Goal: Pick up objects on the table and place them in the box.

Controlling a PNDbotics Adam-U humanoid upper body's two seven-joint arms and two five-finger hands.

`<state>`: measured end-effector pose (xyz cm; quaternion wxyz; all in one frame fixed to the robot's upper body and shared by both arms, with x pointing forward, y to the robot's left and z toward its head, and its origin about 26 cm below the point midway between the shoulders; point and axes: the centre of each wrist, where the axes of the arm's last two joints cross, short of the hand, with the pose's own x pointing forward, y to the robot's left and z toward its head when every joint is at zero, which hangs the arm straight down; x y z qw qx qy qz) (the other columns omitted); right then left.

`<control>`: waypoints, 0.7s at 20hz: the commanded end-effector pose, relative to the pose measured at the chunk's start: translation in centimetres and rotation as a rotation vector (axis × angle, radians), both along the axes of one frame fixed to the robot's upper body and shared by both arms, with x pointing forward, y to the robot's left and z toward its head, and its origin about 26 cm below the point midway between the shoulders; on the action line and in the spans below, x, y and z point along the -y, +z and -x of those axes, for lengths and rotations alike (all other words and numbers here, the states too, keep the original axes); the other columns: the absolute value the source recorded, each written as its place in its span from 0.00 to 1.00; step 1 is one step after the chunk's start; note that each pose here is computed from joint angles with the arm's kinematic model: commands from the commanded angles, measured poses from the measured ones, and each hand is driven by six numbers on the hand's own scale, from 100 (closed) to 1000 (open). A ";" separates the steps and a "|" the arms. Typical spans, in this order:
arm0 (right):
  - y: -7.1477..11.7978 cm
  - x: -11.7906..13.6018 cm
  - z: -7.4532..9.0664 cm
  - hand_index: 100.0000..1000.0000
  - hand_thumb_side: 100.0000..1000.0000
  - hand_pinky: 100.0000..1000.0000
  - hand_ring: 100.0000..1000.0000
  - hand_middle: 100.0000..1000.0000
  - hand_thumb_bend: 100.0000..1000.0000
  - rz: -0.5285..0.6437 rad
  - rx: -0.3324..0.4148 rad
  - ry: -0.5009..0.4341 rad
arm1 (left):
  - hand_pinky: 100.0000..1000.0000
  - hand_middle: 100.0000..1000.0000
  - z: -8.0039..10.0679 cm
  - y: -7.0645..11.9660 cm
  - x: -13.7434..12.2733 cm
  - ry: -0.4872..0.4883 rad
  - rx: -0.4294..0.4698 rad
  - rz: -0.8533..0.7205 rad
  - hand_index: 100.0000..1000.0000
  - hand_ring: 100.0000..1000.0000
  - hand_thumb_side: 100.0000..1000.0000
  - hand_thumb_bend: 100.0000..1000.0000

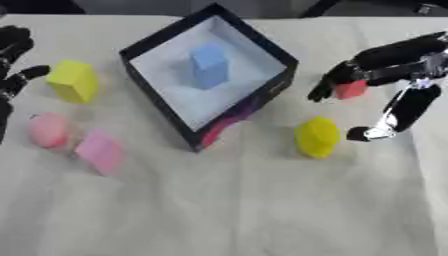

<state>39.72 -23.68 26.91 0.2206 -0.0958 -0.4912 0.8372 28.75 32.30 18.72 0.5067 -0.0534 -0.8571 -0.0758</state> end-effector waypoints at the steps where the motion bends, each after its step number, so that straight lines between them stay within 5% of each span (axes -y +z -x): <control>1: 0.5 0.4 -0.2 0.94 0.34 0.94 0.81 0.80 0.20 0.028 0.021 0.005 | 0.78 0.81 0.1 1.0 0.0 -0.007 0.032 -0.025 0.80 0.97 0.78 0.00; 14: -2.1 0.5 -1.8 0.92 0.40 0.93 0.79 0.79 0.19 0.041 -0.035 -0.060 | 0.78 0.81 0.1 1.1 0.2 -0.021 0.037 -0.021 0.80 0.97 0.77 0.00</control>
